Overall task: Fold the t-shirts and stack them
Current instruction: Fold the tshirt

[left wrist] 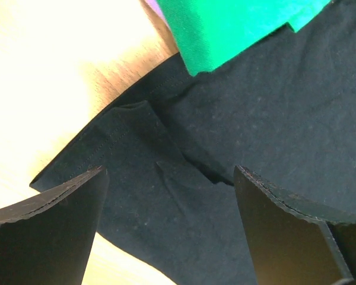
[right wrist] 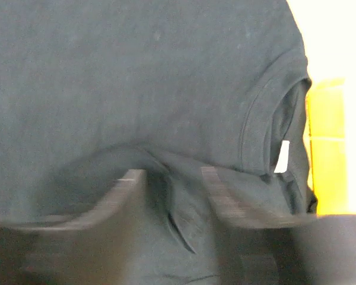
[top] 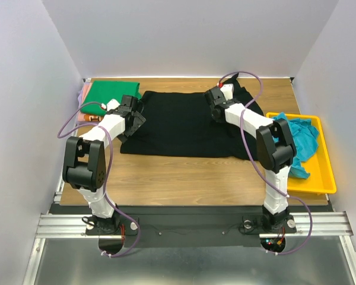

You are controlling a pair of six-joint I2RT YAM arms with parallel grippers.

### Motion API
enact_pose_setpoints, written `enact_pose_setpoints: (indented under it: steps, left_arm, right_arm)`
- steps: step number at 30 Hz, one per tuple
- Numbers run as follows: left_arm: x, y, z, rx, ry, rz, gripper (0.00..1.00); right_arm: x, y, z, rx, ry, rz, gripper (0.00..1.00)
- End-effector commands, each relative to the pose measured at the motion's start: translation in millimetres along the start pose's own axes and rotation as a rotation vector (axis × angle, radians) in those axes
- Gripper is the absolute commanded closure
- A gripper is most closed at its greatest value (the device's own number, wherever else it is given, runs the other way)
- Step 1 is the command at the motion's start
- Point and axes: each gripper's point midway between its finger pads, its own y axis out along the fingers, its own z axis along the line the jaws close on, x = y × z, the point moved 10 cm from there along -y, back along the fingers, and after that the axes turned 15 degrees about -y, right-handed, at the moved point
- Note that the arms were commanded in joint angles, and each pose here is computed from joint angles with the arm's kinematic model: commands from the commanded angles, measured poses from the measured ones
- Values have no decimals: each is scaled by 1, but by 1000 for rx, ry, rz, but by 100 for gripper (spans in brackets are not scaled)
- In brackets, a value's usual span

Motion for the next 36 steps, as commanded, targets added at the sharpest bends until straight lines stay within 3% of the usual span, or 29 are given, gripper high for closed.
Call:
enact_pose_setpoints:
  steps: [1, 3, 7, 9, 10, 11, 14, 19, 28, 36]
  left_arm:
    - [11, -23, -10, -80, 26, -23, 2]
    - [9, -28, -8, -94, 29, -22, 2]
    - [7, -45, -1, -137, 32, -28, 2]
    - [6, -49, 1, -155, 33, -30, 2]
    - [3, -52, 2, -172, 39, -32, 2]
    - [0, -51, 4, -168, 48, -26, 2]
    - [-13, -43, 7, -185, 83, 19, 2]
    - [-33, -21, 16, -154, 126, 89, 2]
    - [-48, 12, 41, -30, 175, 82, 2]
    - [-51, 21, 55, 32, 186, 70, 2]
  right_arm:
    - [42, 3, -17, -100, 109, -100, 37]
    - [42, 14, -16, -120, 66, -86, 22]
    - [41, 11, -22, -121, 71, -86, 17]
    - [31, -5, -27, -41, 111, -88, 14]
    - [27, -11, -25, 52, 123, -86, 4]
    - [20, -17, -26, 102, 129, -78, 0]
    - [-6, -28, -21, 236, 155, -35, 0]
    - [-35, -18, -7, 261, 201, 43, 0]
    - [-40, 17, 6, 319, 285, 103, 0]
    - [-15, 45, -17, 320, 413, 15, 0]
